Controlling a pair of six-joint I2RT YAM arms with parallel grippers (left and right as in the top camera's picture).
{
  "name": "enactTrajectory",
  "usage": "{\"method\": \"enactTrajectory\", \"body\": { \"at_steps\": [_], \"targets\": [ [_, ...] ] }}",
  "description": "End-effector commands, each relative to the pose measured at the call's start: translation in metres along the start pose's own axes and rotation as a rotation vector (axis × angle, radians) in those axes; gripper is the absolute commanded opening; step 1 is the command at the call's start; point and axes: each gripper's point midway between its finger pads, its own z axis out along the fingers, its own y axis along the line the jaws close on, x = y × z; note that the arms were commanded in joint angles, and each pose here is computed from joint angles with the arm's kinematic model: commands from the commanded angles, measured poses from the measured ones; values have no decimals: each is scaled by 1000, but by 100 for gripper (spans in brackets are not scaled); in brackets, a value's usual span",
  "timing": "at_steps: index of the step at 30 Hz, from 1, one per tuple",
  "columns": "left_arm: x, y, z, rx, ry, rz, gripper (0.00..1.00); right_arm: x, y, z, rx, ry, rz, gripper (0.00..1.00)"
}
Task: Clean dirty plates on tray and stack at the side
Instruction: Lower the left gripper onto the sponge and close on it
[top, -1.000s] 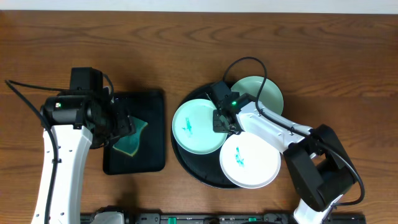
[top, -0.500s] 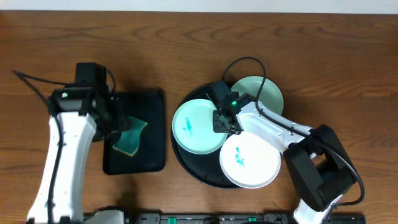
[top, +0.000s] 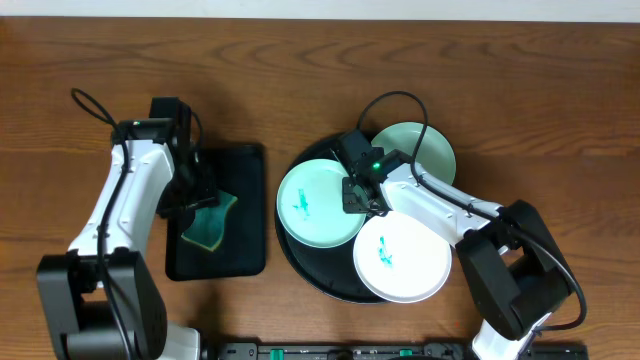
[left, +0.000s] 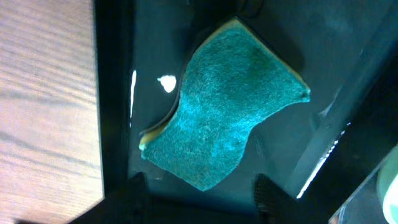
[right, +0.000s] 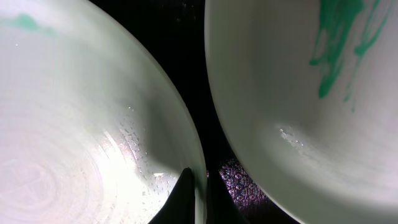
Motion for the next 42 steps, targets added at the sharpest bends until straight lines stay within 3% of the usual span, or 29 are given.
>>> {"method": "enactTrajectory", "body": {
  "at_steps": [1, 13, 21, 23, 42],
  "targets": [
    [2, -4, 12, 26, 45, 98, 44, 14, -2, 19, 16, 56, -31, 1],
    [1, -4, 29, 62, 50, 166, 50, 14, -3, 19, 16, 58, -43, 1],
    [4, 6, 47, 97, 48, 105, 50, 15, -3, 18, 18, 60, -43, 1],
    [2, 6, 47, 99, 40, 105, 47, 16, -4, 18, 20, 63, -43, 1],
    [0, -4, 53, 157, 27, 128, 46, 18, -5, 18, 26, 72, -43, 1]
  ]
}}
